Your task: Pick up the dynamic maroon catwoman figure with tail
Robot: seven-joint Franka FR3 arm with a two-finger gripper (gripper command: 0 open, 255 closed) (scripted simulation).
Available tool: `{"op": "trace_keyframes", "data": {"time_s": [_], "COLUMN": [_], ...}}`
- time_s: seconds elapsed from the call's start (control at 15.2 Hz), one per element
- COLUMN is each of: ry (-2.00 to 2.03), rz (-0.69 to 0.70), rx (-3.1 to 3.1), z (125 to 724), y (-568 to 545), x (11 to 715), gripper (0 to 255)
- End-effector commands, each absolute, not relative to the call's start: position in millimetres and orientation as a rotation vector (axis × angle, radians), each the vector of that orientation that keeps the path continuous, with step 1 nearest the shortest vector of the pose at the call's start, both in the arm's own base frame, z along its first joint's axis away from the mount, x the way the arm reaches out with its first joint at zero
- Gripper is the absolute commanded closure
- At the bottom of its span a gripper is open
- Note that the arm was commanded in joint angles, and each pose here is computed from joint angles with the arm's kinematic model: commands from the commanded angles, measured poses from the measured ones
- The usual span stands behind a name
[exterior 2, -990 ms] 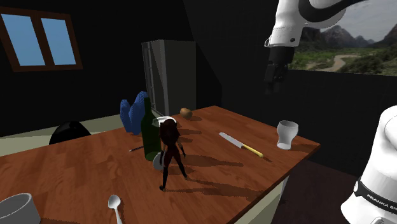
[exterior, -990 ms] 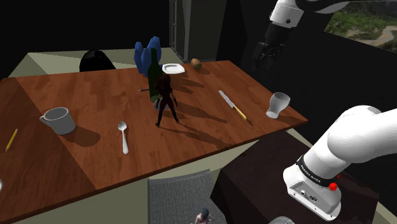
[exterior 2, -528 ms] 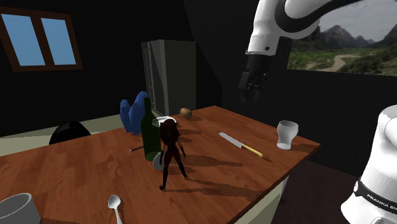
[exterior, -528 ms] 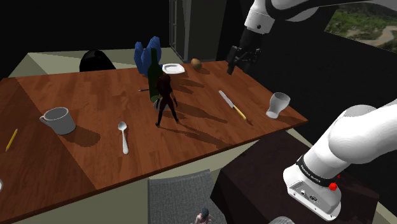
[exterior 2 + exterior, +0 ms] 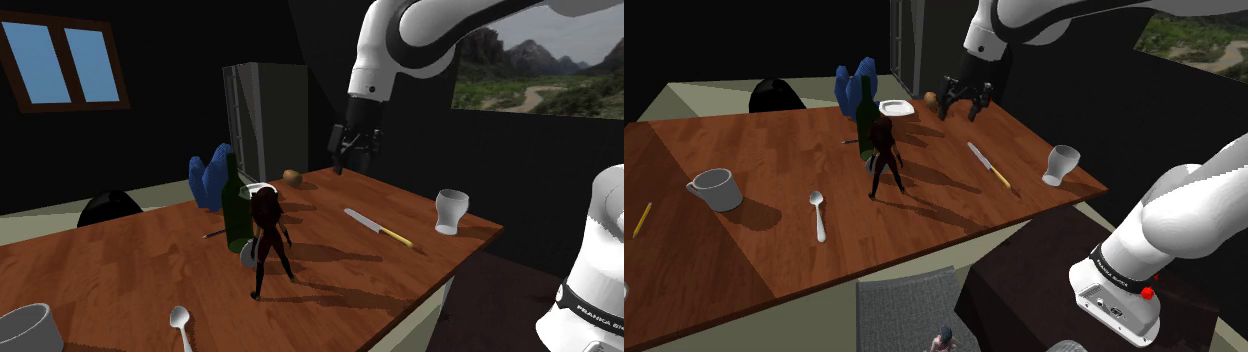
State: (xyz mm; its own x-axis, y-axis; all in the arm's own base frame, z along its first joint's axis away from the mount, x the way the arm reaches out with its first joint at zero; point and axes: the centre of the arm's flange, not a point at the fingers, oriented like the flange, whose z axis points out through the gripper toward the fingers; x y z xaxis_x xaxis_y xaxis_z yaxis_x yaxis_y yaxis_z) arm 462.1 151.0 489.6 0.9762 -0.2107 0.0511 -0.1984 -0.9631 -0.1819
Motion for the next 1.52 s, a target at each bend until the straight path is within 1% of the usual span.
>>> {"op": "trace_keyframes", "data": {"time_s": [0.0,0.86,1.45], "ry": [0.336,0.501,0.507], "rz": [-0.111,-0.147,-0.149], "rx": [-2.928,-2.808,-2.802], "z": [486.0,460.2,419.4], "y": [168.0,275.2,279.6], "x": [478.8,591.9,597.1], "gripper": [0,0,0]}}
